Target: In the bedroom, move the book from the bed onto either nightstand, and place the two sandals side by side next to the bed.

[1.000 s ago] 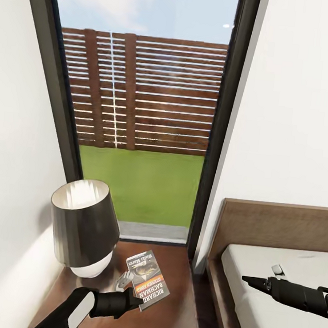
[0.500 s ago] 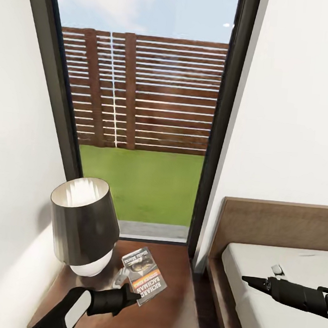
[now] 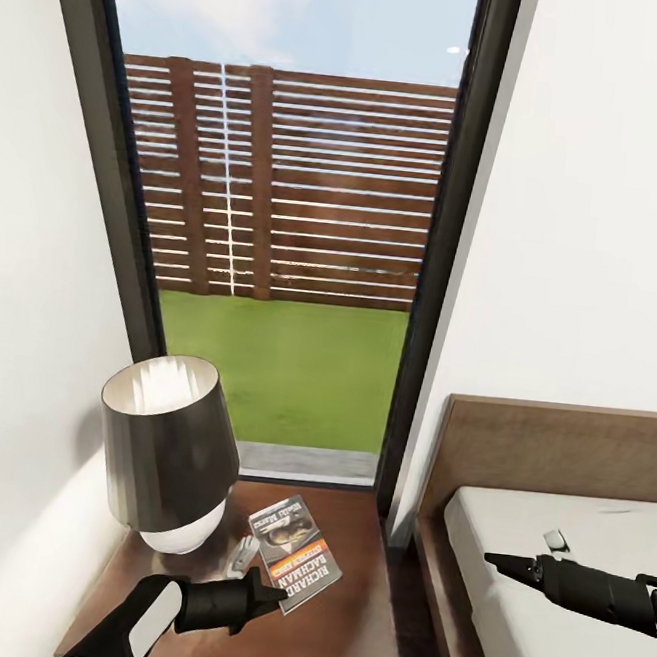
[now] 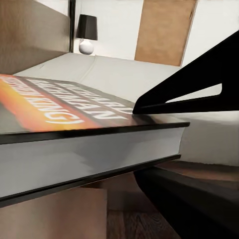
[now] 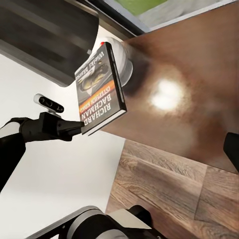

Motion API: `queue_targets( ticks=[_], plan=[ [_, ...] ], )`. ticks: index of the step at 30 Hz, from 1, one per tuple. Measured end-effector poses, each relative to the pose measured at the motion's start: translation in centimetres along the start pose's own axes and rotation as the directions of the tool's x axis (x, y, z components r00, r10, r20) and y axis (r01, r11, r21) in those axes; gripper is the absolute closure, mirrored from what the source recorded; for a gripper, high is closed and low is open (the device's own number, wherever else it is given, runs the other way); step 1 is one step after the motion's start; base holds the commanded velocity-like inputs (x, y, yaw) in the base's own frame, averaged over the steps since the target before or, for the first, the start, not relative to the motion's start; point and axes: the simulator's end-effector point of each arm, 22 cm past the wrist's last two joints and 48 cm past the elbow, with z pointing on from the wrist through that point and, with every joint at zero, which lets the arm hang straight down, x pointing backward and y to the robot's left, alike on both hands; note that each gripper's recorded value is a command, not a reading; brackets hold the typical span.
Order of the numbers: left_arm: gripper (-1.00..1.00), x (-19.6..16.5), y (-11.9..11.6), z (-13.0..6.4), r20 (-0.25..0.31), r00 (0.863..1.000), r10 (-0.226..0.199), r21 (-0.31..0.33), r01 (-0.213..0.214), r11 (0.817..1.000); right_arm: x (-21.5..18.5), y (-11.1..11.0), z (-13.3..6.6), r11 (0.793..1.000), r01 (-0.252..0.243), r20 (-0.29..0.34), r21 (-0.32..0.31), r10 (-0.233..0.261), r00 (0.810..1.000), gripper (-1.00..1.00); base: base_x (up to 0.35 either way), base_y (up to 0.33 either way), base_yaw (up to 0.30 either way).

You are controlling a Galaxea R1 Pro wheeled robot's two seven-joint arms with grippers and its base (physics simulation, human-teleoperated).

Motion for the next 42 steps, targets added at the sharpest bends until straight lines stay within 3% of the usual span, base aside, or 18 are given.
queue_targets(
  ticks=[16,22,29,42],
  plan=[
    [1.0,-0.1,0.2,-0.4,0.004,1.0,-0.008,0.002,0.008,1.0,0.0,0.0,0.0,1.0,0.0,0.0,0.0,0.0,1.0,-1.0,0.0,0.0,0.0],
    [1.0,-0.7,-1.5,-1.1,0.013,0.999,-0.035,0.1,0.033,0.994,0.0,0.0,0.0,1.0,0.0,0.0,0.0,0.0,1.0,-1.0,0.0,0.0,0.0],
    [1.0,-0.5,-1.7,-1.2,0.007,0.999,-0.042,0.112,0.041,0.993,0.0,0.0,0.0,1.0,0.0,-0.001,0.0,0.0,1.0,-1.0,0.0,0.0,0.0],
    [1.0,-0.1,0.8,-0.2,0.006,0.999,-0.037,0.102,0.036,0.994,1.4,-1.8,0.9,1.0,0.0,-0.001,0.0,0.0,1.0,-1.0,0.0,0.0,0.0]
  ],
)
